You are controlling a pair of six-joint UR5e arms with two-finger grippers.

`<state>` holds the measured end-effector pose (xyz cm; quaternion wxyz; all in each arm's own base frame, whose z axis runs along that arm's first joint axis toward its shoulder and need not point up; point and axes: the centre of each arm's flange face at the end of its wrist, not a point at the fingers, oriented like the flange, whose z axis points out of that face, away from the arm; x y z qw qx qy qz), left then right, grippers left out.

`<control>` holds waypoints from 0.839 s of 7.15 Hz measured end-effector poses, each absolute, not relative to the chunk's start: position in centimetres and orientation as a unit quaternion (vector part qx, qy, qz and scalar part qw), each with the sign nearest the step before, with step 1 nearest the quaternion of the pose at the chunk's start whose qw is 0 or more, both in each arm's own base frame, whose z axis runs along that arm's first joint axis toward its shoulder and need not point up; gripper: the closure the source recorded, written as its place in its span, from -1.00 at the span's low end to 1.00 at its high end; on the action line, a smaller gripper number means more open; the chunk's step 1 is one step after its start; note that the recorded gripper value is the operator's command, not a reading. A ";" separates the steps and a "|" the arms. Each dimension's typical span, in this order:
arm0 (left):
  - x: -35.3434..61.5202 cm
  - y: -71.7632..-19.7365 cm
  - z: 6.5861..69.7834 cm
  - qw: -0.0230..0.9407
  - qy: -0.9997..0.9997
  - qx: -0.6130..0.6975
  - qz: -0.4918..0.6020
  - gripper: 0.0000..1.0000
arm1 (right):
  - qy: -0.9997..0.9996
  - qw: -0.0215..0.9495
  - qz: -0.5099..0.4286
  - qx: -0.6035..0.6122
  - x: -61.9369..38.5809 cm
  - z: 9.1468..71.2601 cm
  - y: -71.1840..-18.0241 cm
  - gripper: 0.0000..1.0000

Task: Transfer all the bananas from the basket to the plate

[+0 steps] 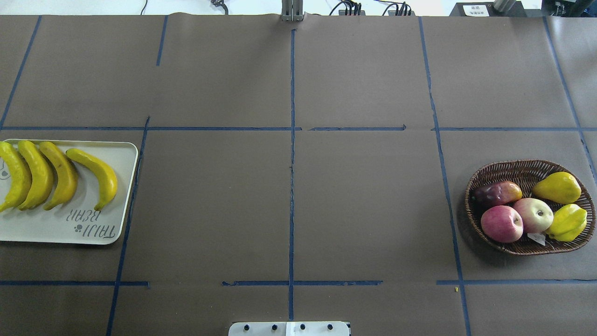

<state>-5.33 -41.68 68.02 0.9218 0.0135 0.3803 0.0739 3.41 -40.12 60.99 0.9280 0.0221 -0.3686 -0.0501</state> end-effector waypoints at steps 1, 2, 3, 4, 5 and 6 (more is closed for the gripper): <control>-5.3 -41.7 67.9 0.922 0.380 0.015 0.074 -1.00 | -0.369 0.928 -0.050 0.022 3.4 61.0 -40.1 -0.99; -5.3 -41.8 67.8 0.922 0.380 0.015 0.075 -1.00 | -0.369 0.928 -0.051 0.022 3.3 61.0 -40.1 -0.99; -5.3 -41.8 67.8 0.922 0.381 0.016 0.075 -1.00 | -0.369 0.928 -0.052 0.022 3.3 61.0 -40.1 -0.99; -5.3 -41.8 67.8 0.922 0.381 0.016 0.075 -1.00 | -0.369 0.928 -0.053 0.022 3.2 61.0 -40.1 -0.99; -5.3 -41.8 67.8 0.922 0.381 0.016 0.075 -1.00 | -0.369 0.928 -0.054 0.021 3.1 61.0 -40.1 -0.99; -5.3 -41.8 67.7 0.921 0.381 0.016 0.075 -1.00 | -0.369 0.928 -0.055 0.021 3.1 61.0 -40.1 -0.99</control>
